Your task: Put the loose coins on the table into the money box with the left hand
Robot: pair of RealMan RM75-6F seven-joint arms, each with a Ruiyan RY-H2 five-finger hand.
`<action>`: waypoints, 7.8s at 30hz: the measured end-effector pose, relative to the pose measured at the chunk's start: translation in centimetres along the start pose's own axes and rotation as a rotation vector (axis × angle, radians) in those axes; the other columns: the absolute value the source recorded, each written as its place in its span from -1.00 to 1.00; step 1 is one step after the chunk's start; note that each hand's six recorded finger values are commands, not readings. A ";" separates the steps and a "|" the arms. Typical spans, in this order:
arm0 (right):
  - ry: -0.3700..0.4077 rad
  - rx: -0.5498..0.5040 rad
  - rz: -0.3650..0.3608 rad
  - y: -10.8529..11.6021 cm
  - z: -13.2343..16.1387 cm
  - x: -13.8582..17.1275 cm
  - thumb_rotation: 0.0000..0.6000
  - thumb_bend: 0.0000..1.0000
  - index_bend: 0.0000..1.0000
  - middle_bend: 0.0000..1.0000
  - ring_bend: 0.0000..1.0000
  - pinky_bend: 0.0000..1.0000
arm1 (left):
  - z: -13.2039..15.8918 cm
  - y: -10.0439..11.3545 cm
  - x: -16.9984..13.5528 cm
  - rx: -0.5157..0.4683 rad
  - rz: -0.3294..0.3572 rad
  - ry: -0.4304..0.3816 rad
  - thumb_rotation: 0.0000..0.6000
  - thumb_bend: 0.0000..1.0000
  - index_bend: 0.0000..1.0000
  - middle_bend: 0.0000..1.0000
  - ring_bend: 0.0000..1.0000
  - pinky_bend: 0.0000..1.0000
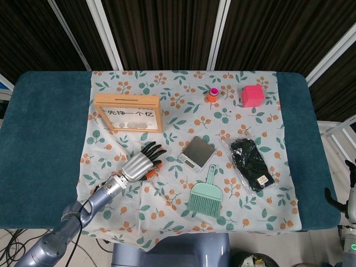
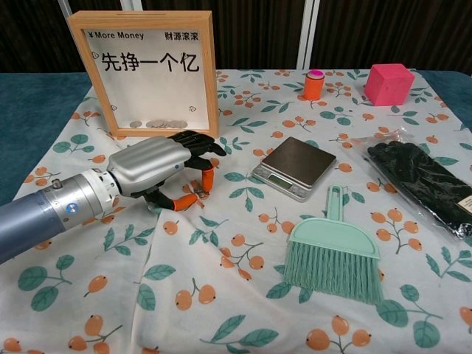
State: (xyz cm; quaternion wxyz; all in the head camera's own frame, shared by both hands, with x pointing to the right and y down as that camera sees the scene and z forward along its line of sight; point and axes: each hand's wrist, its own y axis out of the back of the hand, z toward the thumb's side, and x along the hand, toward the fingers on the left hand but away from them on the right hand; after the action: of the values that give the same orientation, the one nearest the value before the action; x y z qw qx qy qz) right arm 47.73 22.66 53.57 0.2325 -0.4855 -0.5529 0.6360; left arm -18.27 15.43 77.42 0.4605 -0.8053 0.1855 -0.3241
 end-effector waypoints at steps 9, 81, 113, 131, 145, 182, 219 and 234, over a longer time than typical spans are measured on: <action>0.001 0.000 0.003 0.0 0.0 0.0 1.00 -0.21 -0.72 -0.94 -0.90 -1.00 | -0.1 -0.2 -0.1 0.012 -0.009 0.006 1.00 -0.14 -0.04 -0.77 -1.00 -1.00; -0.010 -0.011 0.032 -0.3 0.0 0.0 1.00 -0.21 -0.72 -0.87 -0.88 -1.00 | -2.2 0.5 -1.0 0.097 0.002 0.069 1.00 -0.11 0.44 -0.63 -1.00 -1.00; -0.002 -0.002 0.035 -0.5 0.1 0.0 1.00 -0.21 -0.72 -0.87 -0.88 -1.00 | -0.8 15.0 -0.2 0.080 0.330 -0.054 1.00 -0.05 0.49 -0.63 -1.00 -1.00; 0.000 0.004 0.024 -0.5 0.2 0.1 1.00 -0.21 -0.72 -0.87 -0.88 -1.00 | -2.6 31.8 0.9 0.280 0.265 0.098 1.00 -0.05 0.51 -0.62 -1.00 -1.00; -0.009 0.003 0.014 -0.4 0.1 0.1 1.00 -0.21 -0.72 -0.87 -0.88 -1.00 | -7.8 32.2 4.3 0.613 0.031 0.244 1.00 -0.04 0.51 -0.64 -1.00 -1.00; -0.014 -0.007 0.015 -0.4 0.1 0.2 1.00 -0.21 -0.72 -0.86 -0.88 -1.00 | -11.2 26.0 5.2 0.569 -0.156 0.344 1.00 -0.08 0.38 -0.71 -1.00 -1.00; -0.007 -0.010 0.010 -0.3 0.2 0.1 1.00 -0.21 -0.72 -0.85 -0.88 -1.00 | -10.8 26.0 5.7 0.580 -0.171 0.358 1.00 -0.19 0.20 -0.75 -1.00 -1.00; -0.008 -0.009 0.006 -0.2 0.1 0.1 1.00 -0.21 -0.72 -0.85 -0.88 -1.00 | -10.8 26.0 5.7 0.589 -0.183 0.372 1.00 -0.29 0.12 -0.76 -1.00 -1.00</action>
State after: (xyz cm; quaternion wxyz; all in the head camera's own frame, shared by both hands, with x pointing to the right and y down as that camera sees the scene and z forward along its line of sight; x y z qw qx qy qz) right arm 47.54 22.78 53.71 0.2261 -0.4858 -0.5553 0.6360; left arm -21.63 -7.87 61.01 0.6003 -0.5785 0.0921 -0.5445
